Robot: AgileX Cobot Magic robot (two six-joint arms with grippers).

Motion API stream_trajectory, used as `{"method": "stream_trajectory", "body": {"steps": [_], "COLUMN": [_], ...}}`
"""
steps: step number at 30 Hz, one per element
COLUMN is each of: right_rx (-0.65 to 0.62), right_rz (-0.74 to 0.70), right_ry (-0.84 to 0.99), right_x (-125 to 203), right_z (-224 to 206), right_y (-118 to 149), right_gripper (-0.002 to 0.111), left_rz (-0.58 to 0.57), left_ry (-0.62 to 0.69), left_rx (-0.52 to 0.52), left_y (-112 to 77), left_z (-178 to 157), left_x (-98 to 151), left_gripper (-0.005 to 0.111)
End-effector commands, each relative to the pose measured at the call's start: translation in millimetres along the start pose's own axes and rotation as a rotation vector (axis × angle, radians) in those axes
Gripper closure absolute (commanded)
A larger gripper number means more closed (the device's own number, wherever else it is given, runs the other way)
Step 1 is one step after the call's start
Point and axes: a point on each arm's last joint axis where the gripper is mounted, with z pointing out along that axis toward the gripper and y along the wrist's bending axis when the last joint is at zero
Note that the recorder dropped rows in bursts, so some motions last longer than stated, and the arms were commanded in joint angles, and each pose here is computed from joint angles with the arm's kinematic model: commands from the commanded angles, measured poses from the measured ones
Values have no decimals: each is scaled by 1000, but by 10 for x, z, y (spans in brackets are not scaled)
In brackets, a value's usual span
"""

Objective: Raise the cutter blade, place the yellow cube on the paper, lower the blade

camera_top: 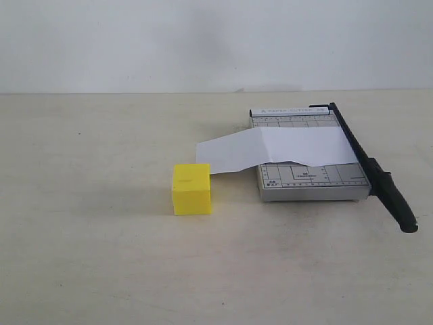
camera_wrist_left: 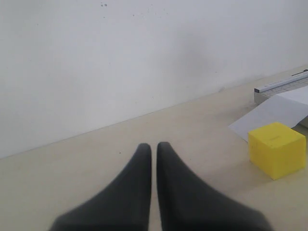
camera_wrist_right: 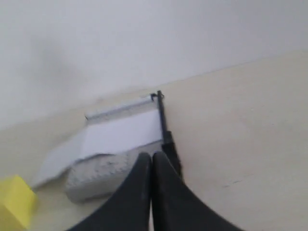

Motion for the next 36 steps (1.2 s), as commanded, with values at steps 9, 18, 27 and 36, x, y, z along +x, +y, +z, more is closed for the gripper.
{"method": "stream_trajectory", "body": {"steps": [9, 18, 27, 36], "right_rx": [-72, 158, 33, -5], "right_rz": [593, 262, -292, -573], "right_ry": [-126, -724, 54, 694], "right_x": [-126, -919, -1260, -1021], "right_z": [-15, -220, 904, 1959], "right_y": [30, -105, 312, 189], "right_gripper": [108, 108, 108, 108], "left_rz": [-11, -11, -11, -11], "left_ry": [-12, -12, -12, -12], "left_rx": [-5, -5, -5, -5], "left_y": [9, 9, 9, 9], "left_z": [-3, -3, -3, -3], "left_x": [-13, -13, -13, -13], "left_gripper": [102, 102, 102, 102]}}
